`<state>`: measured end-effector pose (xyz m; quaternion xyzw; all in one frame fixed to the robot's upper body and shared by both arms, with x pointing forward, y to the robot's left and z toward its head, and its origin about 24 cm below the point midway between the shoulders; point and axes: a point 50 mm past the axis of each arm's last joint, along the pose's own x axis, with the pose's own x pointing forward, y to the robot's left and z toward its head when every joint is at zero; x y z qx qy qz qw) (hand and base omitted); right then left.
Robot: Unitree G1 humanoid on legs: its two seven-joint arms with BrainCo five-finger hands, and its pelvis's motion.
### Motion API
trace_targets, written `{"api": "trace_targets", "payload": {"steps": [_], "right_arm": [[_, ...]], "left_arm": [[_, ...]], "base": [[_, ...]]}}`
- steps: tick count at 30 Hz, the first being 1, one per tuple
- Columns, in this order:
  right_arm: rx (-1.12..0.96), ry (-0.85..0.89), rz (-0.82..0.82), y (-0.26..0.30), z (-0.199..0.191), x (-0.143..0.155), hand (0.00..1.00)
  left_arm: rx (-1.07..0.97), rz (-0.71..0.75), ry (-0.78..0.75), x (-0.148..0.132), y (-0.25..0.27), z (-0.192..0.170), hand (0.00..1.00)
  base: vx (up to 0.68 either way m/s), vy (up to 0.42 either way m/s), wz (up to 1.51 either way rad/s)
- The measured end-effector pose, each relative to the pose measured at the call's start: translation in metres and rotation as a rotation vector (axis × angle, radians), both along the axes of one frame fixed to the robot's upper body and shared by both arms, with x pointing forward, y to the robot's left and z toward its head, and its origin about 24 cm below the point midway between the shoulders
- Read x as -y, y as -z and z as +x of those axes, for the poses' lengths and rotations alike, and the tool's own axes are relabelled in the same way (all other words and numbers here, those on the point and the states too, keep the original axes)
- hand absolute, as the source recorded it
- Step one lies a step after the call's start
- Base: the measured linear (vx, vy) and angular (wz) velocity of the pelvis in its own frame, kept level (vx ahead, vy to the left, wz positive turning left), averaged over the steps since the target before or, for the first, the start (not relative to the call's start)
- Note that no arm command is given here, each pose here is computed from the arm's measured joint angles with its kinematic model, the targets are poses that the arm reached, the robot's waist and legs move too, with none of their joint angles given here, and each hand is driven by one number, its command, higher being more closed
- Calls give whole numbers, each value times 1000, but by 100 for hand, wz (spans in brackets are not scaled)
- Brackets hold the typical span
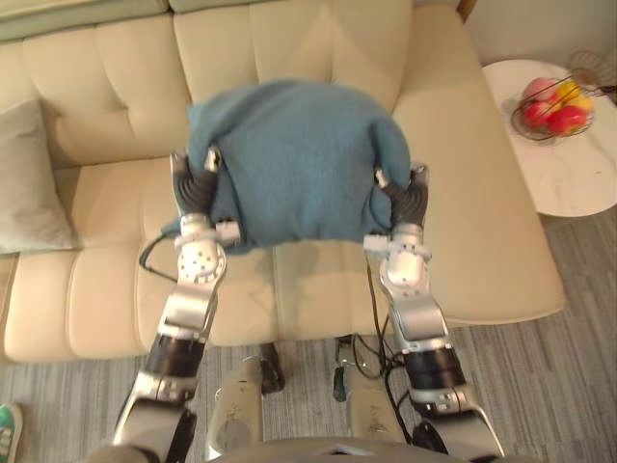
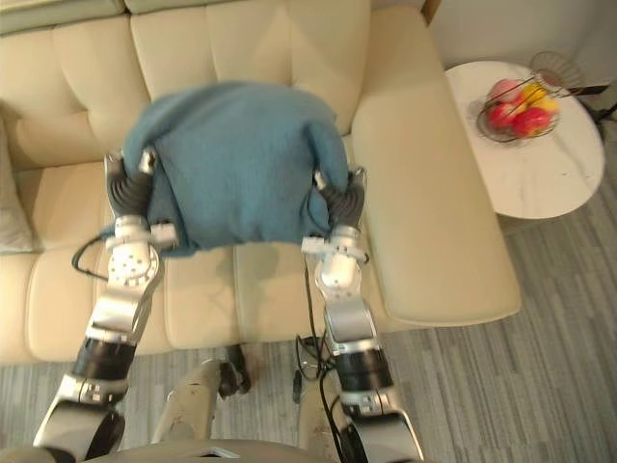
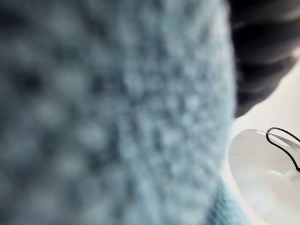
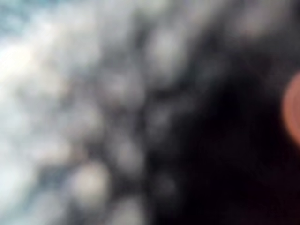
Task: Pick up cushions and gather them together orderly.
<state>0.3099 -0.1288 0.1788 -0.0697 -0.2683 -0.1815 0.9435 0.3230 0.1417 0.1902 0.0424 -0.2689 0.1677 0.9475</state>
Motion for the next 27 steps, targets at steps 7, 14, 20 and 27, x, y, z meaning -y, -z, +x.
{"api": "trace_targets", "payload": {"steps": [7,14,20,27], "right_arm": [[370,122,106,-111,9,-8,100],[612,184,161,-232,3,-7,0],[645,191,166,-256,-2,4,0],[537,142,189,-229,15,10,0]], "left_arm": [[334,50,-104,6,-128,19,100],[542,-44,-161,7,-243,1,0],[465,-60,-192,1,-242,15,0],[370,-87,-208,-18,-212,29,0]], "base": [[-40,-62,29],[-6,-40,16],[-7,-9,20],[53,81,7]]}}
